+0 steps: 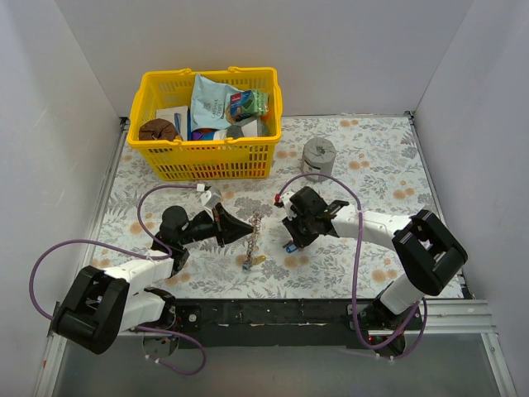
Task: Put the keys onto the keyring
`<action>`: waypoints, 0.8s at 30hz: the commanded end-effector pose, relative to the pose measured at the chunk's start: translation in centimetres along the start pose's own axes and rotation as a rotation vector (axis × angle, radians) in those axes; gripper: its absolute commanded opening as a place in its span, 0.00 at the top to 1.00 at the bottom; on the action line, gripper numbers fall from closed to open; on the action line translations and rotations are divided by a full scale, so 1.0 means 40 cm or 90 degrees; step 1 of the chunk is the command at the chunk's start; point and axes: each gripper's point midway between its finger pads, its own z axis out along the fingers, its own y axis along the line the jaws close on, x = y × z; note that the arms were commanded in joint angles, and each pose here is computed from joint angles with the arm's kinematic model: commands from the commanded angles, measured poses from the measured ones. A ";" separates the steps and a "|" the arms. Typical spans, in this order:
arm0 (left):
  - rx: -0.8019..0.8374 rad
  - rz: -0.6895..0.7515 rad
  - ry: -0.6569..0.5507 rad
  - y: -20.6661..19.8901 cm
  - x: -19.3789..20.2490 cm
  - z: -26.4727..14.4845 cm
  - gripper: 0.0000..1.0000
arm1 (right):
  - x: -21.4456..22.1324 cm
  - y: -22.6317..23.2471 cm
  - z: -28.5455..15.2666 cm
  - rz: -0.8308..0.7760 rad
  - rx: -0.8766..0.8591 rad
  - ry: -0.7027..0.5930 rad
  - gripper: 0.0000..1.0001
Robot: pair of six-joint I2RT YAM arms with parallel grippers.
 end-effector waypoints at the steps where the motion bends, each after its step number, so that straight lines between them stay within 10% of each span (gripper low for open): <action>1: 0.018 0.018 -0.008 -0.017 -0.013 0.002 1.00 | -0.052 -0.003 -0.002 -0.014 0.007 -0.030 0.80; 10: 0.019 0.018 -0.009 -0.018 -0.013 0.002 1.00 | -0.068 0.003 -0.012 -0.018 0.000 -0.044 0.99; 24: 0.021 0.015 -0.006 -0.019 -0.008 0.002 1.00 | -0.081 0.000 -0.027 -0.024 0.007 -0.060 0.99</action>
